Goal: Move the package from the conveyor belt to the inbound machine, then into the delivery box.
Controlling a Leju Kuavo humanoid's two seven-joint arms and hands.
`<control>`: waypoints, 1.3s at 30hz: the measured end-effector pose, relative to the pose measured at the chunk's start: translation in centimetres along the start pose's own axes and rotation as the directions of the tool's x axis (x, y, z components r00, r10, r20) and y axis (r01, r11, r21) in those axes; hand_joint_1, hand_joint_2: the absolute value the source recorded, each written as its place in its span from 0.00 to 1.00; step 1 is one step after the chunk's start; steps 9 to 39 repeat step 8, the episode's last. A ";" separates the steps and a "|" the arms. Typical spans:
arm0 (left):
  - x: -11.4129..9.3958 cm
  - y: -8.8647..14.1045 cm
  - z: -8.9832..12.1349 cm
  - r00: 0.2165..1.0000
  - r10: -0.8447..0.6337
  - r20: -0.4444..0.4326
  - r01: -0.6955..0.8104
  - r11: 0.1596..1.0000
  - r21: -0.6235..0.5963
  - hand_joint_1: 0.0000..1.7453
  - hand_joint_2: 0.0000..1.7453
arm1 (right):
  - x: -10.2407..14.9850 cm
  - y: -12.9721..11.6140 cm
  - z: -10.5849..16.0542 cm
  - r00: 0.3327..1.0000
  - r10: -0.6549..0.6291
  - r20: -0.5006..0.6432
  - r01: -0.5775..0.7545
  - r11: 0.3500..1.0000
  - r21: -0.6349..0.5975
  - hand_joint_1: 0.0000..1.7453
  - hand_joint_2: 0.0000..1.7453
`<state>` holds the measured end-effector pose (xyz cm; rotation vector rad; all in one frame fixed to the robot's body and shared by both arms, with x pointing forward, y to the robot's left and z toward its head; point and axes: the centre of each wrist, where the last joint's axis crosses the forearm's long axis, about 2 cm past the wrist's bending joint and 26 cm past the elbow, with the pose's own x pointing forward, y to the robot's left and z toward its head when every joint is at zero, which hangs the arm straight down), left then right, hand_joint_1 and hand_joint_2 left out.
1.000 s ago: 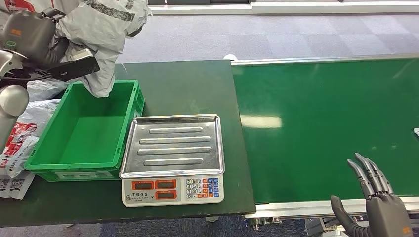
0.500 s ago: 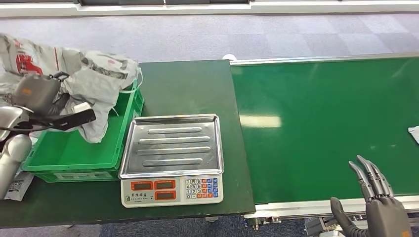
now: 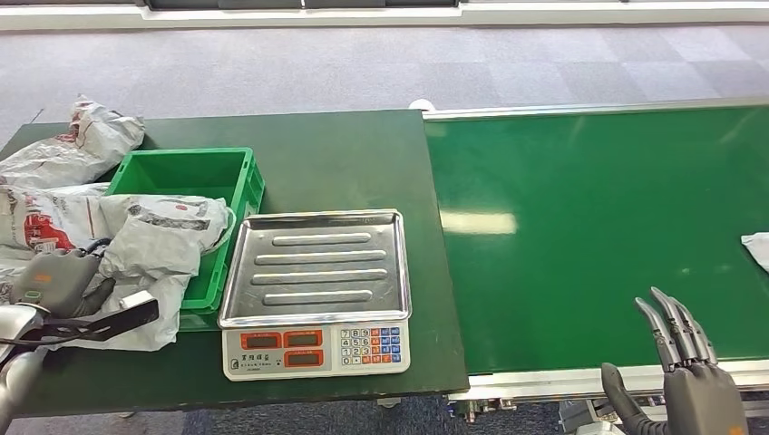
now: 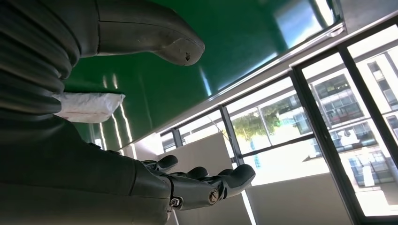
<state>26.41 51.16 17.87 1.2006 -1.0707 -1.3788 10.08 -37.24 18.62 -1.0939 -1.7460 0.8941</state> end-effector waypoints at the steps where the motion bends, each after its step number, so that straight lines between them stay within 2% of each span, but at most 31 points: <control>1: 0.1 -0.1 0.0 1.000 -0.014 -0.007 0.014 1.000 0.016 0.00 0.00 | 0.0 0.0 0.1 1.000 0.001 -0.001 -0.001 1.000 0.002 0.00 1.00; 8: 1.0 0.4 -0.5 1.000 0.016 0.004 -0.016 0.991 0.133 0.00 0.00 | 0.5 -0.3 0.5 1.000 0.004 0.003 -0.004 1.000 0.004 0.00 1.00; 39: 1.0 0.4 -0.5 1.000 0.016 0.004 -0.016 0.991 0.133 0.00 0.00 | 0.5 -0.3 0.5 1.000 0.004 0.003 -0.004 1.000 0.004 0.00 1.00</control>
